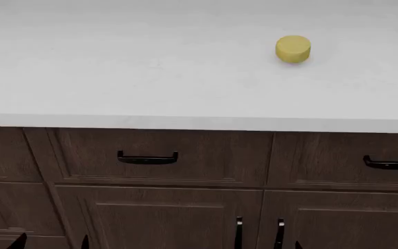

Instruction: Open the right drawer.

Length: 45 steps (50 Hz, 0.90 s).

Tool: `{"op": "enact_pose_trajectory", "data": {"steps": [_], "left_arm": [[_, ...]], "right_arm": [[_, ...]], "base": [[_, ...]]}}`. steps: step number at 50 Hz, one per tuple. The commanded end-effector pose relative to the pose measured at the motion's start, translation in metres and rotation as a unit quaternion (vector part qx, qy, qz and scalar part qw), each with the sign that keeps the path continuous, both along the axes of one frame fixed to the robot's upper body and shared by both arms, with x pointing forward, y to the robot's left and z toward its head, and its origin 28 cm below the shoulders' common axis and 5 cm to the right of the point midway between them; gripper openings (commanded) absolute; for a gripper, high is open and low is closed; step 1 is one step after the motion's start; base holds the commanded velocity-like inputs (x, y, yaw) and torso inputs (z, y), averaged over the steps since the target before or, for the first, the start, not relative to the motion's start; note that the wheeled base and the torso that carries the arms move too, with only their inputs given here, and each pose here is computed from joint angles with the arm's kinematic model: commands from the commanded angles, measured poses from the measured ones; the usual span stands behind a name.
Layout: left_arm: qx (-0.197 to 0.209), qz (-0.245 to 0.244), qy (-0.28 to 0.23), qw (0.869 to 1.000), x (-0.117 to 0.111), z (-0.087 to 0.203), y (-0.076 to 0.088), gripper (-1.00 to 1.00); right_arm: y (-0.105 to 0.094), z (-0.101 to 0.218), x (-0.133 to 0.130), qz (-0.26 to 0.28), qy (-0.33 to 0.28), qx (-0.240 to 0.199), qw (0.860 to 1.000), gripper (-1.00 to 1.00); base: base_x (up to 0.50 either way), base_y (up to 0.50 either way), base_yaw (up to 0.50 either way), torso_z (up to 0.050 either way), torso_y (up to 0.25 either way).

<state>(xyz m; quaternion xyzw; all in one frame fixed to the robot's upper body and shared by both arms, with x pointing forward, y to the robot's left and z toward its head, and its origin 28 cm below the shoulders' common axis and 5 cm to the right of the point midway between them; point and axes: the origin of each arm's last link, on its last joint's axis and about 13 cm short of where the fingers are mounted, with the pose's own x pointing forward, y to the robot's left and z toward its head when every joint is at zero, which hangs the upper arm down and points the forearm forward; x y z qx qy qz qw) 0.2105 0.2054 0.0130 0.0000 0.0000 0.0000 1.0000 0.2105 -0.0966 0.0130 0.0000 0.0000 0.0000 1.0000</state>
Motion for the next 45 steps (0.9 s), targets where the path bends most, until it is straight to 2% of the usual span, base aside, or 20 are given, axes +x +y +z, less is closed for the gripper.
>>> {"op": "enact_pose_trajectory", "data": {"steps": [1,15,16,18,20,24,28,31,36,45], "left_arm": [[0.000,0.000,0.000,1.000,0.001,-0.002,0.000,1.00],[0.000,0.000,0.000,1.000,-0.001,0.001,0.000,1.00],[-0.023,0.005,0.007,1.000,-0.001,0.003,0.001,1.00],[-0.024,0.006,0.007,1.000,0.000,0.001,0.003,1.00],[-0.009,0.004,0.001,1.000,-0.001,0.002,0.001,1.00],[-0.007,0.003,-0.002,1.000,-0.002,0.006,0.001,1.00],[-0.004,0.004,-0.005,1.000,-0.002,0.006,0.002,1.00],[0.001,0.006,-0.008,1.000,-0.002,0.004,0.001,1.00],[0.000,0.007,-0.007,1.000,-0.002,0.004,0.001,1.00],[-0.003,0.005,-0.001,1.000,-0.002,0.002,0.001,1.00]], "right_arm": [[0.000,0.000,0.000,0.000,0.000,-0.005,1.000,1.00],[0.001,0.001,0.000,-0.002,-0.006,-0.001,1.000,1.00],[0.001,0.001,0.000,0.000,-0.006,-0.002,1.000,1.00],[0.001,0.002,0.000,-0.001,-0.006,0.000,1.000,1.00],[0.002,0.004,0.000,0.003,-0.010,-0.004,1.000,1.00],[0.002,0.007,-0.002,0.001,-0.016,-0.012,1.000,1.00],[0.000,0.010,-0.003,0.000,-0.024,-0.001,1.000,1.00],[0.003,0.009,-0.003,0.013,-0.029,-0.020,0.999,1.00],[0.001,0.007,-0.003,0.006,-0.025,-0.008,1.000,1.00],[0.002,0.006,-0.002,0.011,-0.019,-0.013,1.000,1.00]], "base": [[0.00,0.00,0.00,0.000,0.000],[0.00,0.00,0.00,0.000,0.000],[0.00,0.00,0.00,0.000,0.000],[0.00,0.00,0.00,0.000,0.000],[0.00,0.00,0.00,0.000,0.000],[0.00,0.00,0.00,0.000,0.000],[0.00,0.00,0.00,0.000,0.000],[0.00,0.00,0.00,0.000,0.000],[-0.08,-0.37,0.00,0.000,0.000],[-0.09,-0.39,0.00,0.000,0.000]]}}
